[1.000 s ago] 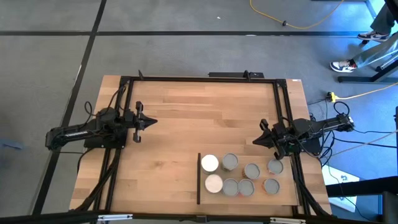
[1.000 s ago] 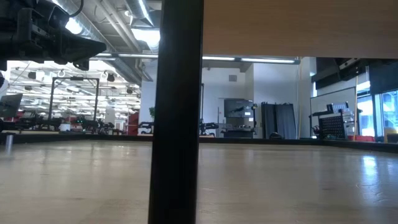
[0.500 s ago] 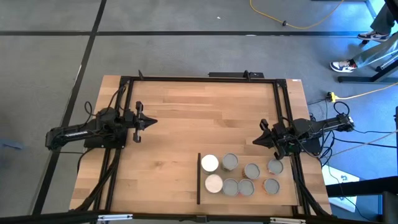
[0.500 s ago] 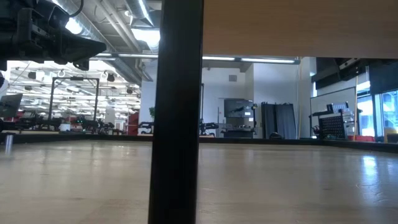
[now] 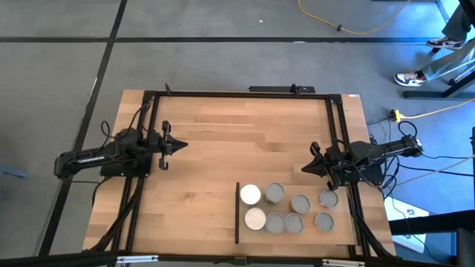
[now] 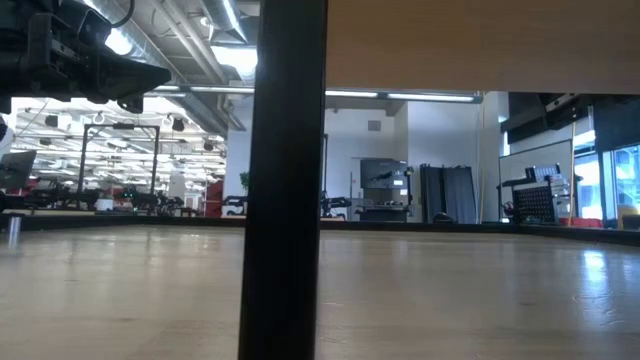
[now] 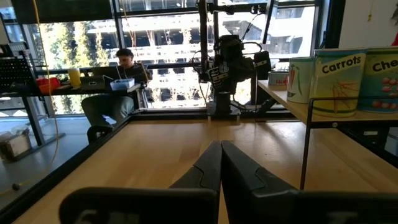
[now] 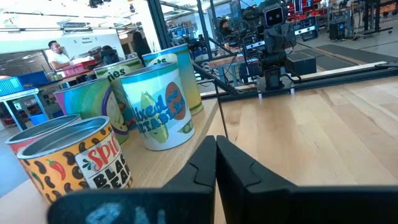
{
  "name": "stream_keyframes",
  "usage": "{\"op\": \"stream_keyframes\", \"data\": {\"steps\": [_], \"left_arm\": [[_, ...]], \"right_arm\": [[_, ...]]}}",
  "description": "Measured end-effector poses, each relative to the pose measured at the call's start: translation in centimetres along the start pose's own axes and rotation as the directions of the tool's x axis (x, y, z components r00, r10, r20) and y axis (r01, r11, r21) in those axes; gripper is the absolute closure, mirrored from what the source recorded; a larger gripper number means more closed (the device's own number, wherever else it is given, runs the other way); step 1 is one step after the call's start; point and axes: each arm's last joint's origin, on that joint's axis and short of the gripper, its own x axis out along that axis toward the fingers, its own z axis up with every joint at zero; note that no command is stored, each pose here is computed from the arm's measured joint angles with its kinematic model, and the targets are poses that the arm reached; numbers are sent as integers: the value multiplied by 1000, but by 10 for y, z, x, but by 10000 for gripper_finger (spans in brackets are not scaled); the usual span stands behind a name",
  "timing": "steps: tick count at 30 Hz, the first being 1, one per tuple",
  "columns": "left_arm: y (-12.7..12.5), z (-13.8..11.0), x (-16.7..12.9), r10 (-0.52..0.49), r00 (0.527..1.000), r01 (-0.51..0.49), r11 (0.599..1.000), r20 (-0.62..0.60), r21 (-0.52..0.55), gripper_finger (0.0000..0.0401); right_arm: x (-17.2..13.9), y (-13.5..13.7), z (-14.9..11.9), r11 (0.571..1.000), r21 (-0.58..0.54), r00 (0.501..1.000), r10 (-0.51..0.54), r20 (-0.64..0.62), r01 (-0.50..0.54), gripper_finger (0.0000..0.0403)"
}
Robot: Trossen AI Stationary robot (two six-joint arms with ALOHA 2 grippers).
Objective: Pick and place cans onto a shelf
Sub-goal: Return to Home Position
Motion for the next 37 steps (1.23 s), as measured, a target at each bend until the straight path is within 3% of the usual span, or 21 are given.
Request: {"op": "stream_keyframes", "data": {"steps": [37], "left_arm": [[0, 0, 0, 0, 1000, 0, 1000, 0, 0, 401]], "right_arm": [[0, 0, 0, 1000, 0, 1000, 0, 0, 0, 393]]}}
